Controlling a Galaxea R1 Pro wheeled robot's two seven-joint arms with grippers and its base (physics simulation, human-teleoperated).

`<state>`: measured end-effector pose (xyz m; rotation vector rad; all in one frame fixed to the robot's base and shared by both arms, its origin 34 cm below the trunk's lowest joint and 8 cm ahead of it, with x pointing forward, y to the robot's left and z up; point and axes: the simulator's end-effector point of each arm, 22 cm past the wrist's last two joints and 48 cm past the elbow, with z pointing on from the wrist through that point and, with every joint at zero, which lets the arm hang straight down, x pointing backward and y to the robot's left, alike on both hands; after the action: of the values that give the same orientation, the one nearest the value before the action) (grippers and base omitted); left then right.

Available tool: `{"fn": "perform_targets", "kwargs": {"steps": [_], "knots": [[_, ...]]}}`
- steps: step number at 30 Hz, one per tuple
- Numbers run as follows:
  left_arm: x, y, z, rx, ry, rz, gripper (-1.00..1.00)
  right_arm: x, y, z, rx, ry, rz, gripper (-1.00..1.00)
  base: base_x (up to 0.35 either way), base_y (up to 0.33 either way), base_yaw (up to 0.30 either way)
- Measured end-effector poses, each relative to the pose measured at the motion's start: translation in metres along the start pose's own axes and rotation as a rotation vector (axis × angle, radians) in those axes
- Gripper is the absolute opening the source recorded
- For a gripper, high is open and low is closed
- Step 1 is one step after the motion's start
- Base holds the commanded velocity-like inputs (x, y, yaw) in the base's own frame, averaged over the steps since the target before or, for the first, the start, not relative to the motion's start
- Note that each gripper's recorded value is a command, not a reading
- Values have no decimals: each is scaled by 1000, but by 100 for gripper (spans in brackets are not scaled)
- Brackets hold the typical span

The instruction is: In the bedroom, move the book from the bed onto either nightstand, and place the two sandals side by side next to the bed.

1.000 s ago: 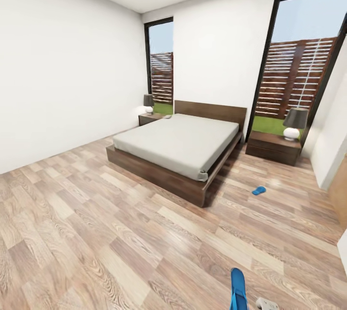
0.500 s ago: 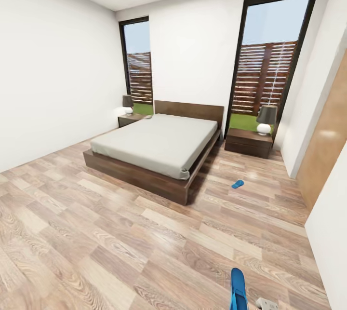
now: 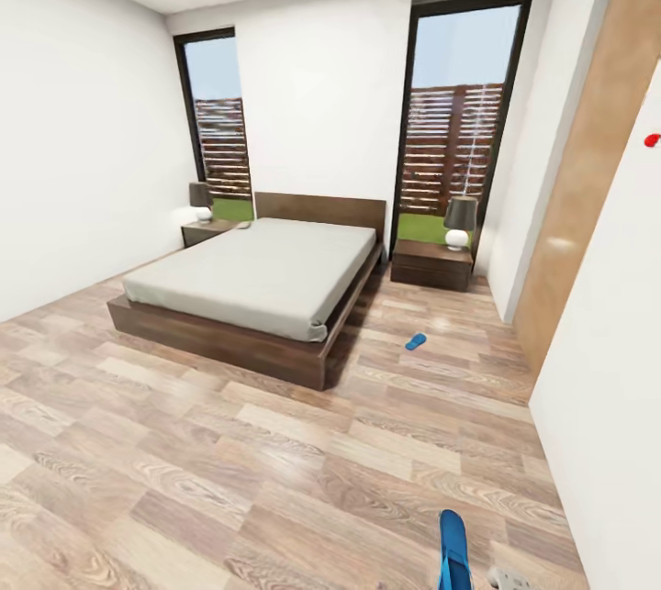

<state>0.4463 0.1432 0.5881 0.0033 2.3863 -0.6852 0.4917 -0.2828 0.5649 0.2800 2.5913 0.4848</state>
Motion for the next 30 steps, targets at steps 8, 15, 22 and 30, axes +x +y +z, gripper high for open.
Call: {"fn": "perform_targets", "kwargs": {"steps": [8,15,22,30], "knots": [[0,0,0,0,0,0,100,0,0,0,0,-1,1,-100,0,0,-264],[0,0,0,0,0,0,100,0,0,0,1,-1,1,-100,0,0,-252],[0,0,0,0,0,0,100,0,0,0,1,-1,1,-100,0,0,-245],[0,0,0,0,0,0,100,0,0,0,1,-1,1,-100,0,0,-232]]}}
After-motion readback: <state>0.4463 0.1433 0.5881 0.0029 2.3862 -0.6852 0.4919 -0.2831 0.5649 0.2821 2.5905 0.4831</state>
